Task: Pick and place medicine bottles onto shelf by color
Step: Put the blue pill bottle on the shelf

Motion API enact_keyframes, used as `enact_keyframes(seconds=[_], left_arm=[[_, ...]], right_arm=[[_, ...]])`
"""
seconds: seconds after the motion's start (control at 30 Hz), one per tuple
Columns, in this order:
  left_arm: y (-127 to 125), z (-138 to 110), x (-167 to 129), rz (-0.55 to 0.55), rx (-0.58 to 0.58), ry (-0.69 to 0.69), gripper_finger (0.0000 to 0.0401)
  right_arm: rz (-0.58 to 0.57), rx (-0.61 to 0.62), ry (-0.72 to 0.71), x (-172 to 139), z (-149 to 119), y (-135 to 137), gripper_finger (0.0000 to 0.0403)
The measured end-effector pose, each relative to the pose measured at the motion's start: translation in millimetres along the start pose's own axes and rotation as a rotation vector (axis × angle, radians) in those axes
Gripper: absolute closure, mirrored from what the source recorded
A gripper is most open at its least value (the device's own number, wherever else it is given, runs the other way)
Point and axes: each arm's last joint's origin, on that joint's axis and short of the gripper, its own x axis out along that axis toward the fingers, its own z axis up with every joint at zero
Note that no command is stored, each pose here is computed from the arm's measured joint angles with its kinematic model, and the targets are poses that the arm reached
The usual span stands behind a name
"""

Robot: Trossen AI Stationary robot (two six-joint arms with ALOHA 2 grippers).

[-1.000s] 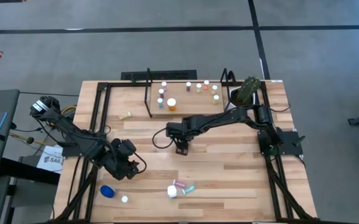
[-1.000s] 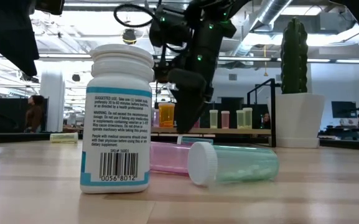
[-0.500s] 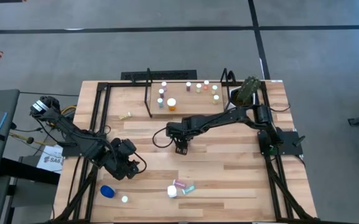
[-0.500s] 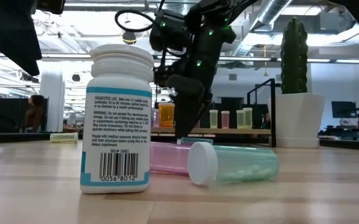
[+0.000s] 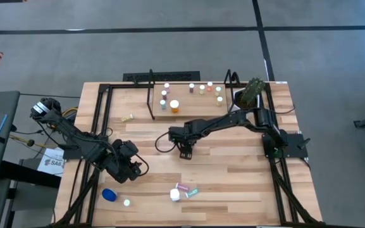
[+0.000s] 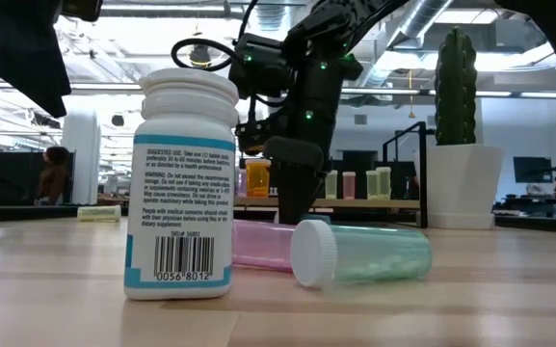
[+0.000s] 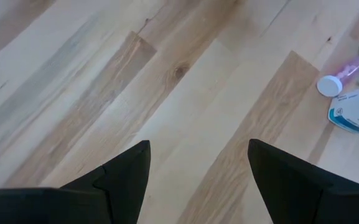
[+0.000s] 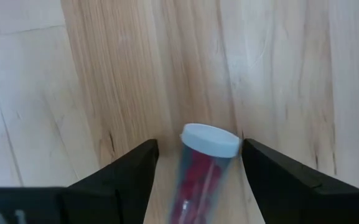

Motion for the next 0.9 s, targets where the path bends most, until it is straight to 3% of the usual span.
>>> enact_keyframes(seconds=[0.5, 0.9], left_arm=[[0.3, 1.1, 0.1, 0.010, 0.000, -0.032, 0.0145], [0.7, 2.8, -0.1, 0.027, 0.001, -0.091, 0.0145]], right_arm=[[0.003, 0.025, -0.051, -0.7, 7.9, -9.4, 0.0145], [-0.008, 0.016, -0.051, -1.1, 8.2, -10.3, 0.0259]])
